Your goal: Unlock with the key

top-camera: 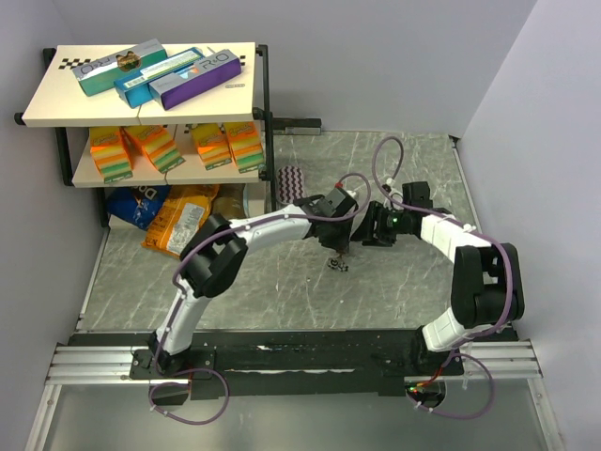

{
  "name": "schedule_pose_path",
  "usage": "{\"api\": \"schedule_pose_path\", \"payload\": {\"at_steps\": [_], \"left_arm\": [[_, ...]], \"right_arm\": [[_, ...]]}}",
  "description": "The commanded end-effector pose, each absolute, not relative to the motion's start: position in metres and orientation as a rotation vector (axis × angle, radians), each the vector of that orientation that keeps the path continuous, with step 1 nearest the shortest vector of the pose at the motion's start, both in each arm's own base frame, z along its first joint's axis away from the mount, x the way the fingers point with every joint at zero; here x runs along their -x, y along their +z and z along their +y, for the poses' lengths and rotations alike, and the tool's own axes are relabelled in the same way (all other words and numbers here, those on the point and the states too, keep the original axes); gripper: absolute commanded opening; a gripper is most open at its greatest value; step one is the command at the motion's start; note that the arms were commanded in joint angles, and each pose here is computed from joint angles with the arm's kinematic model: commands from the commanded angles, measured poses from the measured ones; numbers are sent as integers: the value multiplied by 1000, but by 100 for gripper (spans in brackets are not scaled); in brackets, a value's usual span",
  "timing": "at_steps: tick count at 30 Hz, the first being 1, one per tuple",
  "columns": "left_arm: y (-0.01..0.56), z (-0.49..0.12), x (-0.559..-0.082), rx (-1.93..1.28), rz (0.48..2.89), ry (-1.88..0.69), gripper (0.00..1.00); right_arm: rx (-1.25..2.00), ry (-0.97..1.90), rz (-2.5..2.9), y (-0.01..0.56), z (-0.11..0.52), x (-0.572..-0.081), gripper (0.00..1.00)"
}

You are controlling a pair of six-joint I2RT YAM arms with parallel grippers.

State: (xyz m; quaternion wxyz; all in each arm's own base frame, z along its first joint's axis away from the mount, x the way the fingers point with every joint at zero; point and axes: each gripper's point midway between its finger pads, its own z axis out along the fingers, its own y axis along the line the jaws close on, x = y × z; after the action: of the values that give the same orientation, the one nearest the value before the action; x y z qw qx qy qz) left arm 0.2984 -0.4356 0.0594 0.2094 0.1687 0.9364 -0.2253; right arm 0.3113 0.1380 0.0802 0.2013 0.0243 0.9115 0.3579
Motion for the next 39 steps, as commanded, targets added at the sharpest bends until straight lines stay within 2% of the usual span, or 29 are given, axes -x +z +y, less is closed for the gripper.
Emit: {"api": "schedule_pose_path", "payload": {"at_steps": [1,8,14,17,22,34,39], "left_arm": [[64,-450,-317,-462,2550,-616,1],[44,-452,-329,-448,2590,-567,1],[70,-470,-321,-487,2511,-804,1],[89,-481,-307,-537,2489,-1027,1],[122,-491,-286,-632,2406,-1241,1],[146,-477,-270,-736,2355,-1271,1],[151,-475,-270,-723,2337,-1272,1]], "right_arm": [[-168,843,2540,76,114,-323,59],[-249,738,2525,81,94,-321,60],[-295,724,2482,89,83,-324,61],[-285,740,2458,92,83,-326,61],[-195,883,2351,106,97,-329,61],[-154,985,2253,116,106,-353,61],[-107,1152,2218,117,122,-350,59]]}}
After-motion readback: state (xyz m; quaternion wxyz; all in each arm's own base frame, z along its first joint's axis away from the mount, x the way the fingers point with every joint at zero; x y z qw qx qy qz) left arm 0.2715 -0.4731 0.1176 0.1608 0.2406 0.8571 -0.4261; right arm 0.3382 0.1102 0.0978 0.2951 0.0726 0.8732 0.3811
